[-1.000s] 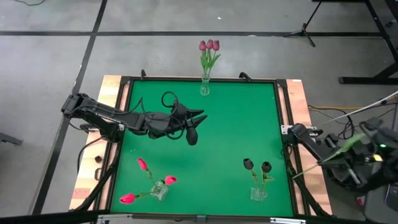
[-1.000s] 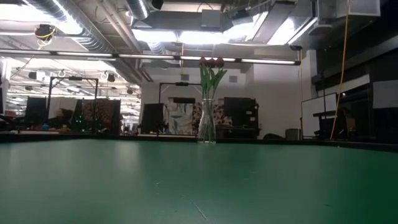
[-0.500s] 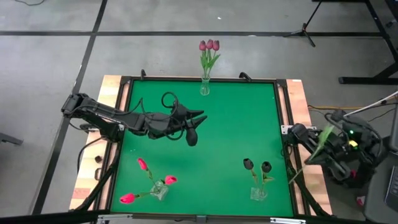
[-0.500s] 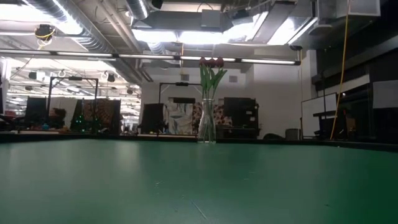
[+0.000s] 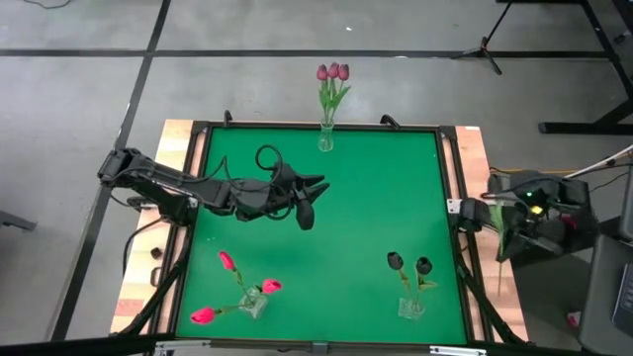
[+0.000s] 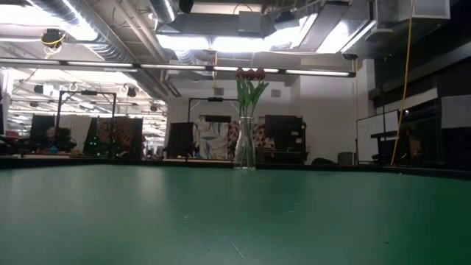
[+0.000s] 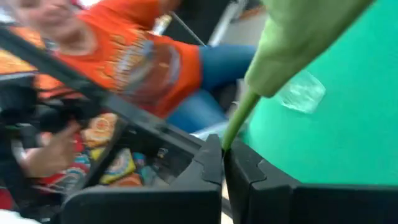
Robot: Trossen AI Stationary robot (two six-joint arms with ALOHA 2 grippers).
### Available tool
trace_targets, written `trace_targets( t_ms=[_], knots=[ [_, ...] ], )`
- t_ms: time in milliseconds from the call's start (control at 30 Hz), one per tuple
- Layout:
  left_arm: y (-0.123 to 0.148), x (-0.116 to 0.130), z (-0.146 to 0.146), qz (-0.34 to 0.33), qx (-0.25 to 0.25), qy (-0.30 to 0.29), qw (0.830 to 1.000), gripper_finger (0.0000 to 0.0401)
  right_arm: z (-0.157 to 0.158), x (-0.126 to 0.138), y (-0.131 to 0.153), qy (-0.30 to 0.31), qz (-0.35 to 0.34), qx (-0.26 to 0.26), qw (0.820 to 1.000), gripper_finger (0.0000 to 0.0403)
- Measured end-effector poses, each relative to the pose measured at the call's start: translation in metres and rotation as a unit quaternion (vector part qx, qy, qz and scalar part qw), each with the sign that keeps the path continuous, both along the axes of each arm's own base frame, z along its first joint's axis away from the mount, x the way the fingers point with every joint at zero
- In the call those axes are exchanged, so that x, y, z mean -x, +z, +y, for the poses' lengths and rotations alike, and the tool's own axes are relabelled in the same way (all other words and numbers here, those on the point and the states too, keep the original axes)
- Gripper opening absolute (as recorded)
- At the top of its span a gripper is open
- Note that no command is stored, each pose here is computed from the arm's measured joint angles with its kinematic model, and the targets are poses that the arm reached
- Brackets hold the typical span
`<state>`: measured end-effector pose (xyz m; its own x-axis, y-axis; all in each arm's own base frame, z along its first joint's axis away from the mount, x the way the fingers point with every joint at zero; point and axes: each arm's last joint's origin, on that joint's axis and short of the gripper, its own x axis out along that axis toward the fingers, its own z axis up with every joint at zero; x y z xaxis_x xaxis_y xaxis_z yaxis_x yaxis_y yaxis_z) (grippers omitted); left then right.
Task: Sort flowers into vase by color
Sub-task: Put the black tulip into the bottom right transparent vase
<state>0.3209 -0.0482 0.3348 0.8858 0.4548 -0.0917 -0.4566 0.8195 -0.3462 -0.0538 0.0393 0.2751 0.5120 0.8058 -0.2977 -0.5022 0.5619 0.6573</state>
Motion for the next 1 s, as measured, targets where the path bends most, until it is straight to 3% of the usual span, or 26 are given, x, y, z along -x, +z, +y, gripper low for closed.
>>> trace_targets(
  t_ms=[67, 167, 300, 433, 500, 567, 667, 767, 900, 1000],
  knots=[
    [0.001, 0.000, 0.001, -0.010, 0.013, 0.012, 1.000, 0.0116, -0.005, -0.002, -0.002, -0.013, 0.006, 0.030, 0.999, 0.0000],
    [0.001, 0.001, 0.001, -0.015, 0.017, 0.030, 0.999, 0.0116, -0.010, -0.013, 0.005, -0.090, -0.046, 0.087, 0.991, 0.0000],
    [0.001, 0.001, 0.002, -0.022, 0.030, 0.038, 0.999, 0.0116, -0.006, -0.018, 0.017, -0.137, -0.136, 0.097, 0.976, 0.0000],
    [0.001, 0.002, -0.003, -0.023, 0.031, 0.032, 0.999, 0.0116, 0.004, -0.021, 0.007, -0.180, -0.100, 0.105, 0.973, 0.0000],
    [0.001, 0.002, -0.006, -0.020, 0.026, 0.026, 0.999, 0.0116, 0.013, -0.023, 0.000, -0.169, -0.110, 0.098, 0.975, 0.0000],
    [0.001, 0.003, -0.009, -0.018, 0.023, 0.021, 0.999, 0.0116, 0.025, -0.024, -0.003, -0.137, -0.169, 0.092, 0.972, 0.0000],
    [0.001, 0.003, -0.011, -0.018, 0.023, 0.020, 0.999, 0.0116, 0.029, -0.015, 0.006, -0.059, -0.238, 0.061, 0.968, 0.0000],
    [0.002, 0.004, -0.013, -0.023, 0.023, 0.025, 0.999, 0.0116, 0.027, 0.001, 0.015, -0.056, -0.200, 0.080, 0.975, 0.0000],
    [0.003, 0.004, -0.012, -0.031, 0.027, 0.035, 0.999, 0.0116, 0.021, 0.023, 0.025, -0.014, -0.163, 0.048, 0.985, 0.0000],
    [0.003, 0.004, -0.011, -0.043, 0.042, 0.058, 0.997, 0.0116, 0.007, 0.040, 0.031, -0.029, -0.139, 0.085, 0.986, 0.0000]
  ],
)
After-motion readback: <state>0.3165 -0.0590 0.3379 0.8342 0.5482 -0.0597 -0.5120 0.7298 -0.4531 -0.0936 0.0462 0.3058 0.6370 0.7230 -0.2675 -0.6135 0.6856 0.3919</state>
